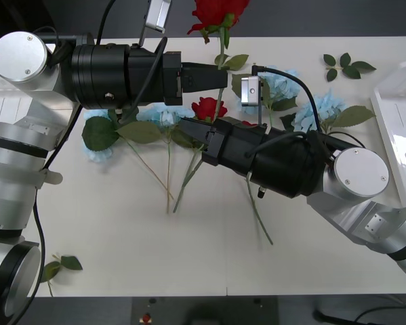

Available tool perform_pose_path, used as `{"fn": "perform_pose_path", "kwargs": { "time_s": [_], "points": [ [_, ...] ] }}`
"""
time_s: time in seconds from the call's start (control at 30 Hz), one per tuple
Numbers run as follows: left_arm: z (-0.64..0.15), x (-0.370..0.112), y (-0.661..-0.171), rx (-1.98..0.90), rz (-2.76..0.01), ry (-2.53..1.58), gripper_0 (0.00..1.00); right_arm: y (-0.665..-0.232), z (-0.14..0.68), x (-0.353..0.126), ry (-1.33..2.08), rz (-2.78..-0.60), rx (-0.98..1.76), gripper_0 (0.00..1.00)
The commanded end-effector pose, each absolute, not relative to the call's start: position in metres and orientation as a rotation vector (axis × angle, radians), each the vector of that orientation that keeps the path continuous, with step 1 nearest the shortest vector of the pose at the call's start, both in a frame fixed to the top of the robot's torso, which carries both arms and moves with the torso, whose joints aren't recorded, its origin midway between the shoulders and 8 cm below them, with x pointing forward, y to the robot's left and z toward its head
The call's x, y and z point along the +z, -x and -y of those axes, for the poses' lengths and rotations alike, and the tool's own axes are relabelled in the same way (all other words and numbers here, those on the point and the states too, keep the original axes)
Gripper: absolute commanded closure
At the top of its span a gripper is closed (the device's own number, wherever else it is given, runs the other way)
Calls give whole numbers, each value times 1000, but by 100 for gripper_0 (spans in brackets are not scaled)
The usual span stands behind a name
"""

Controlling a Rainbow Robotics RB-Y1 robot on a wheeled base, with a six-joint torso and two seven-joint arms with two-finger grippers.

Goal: Put the red flowers into the right box and the blue flowers into the left box

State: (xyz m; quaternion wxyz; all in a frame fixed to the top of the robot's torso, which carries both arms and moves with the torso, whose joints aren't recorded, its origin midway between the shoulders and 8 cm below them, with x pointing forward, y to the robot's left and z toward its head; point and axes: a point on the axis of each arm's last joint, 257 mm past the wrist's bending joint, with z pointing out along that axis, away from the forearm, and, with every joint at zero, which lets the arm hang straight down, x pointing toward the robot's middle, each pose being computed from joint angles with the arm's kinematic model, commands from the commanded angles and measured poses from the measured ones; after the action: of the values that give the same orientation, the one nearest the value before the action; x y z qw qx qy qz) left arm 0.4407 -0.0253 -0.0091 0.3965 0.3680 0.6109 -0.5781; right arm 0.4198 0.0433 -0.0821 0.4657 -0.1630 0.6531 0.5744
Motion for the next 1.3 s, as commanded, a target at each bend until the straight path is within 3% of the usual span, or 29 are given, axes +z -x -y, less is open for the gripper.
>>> {"fn": "perform_pose_path", "kwargs": {
  "time_s": [0.03,0.63,0.9,1.3],
  "points": [
    [21,15,-439,-1404,-1457,-988,0,-421,-43,-66,430,-1582,1404,100],
    [9,5,-451,-1386,-1494,-934,0,-435,23,-57,444,-1667,1374,100],
    [-25,-16,-474,-1240,-1624,-923,0,-459,113,-67,437,-1825,1281,100],
    [-83,-87,-530,-985,-2079,-615,0,-491,309,-78,355,-2144,973,100]
  ]
}}
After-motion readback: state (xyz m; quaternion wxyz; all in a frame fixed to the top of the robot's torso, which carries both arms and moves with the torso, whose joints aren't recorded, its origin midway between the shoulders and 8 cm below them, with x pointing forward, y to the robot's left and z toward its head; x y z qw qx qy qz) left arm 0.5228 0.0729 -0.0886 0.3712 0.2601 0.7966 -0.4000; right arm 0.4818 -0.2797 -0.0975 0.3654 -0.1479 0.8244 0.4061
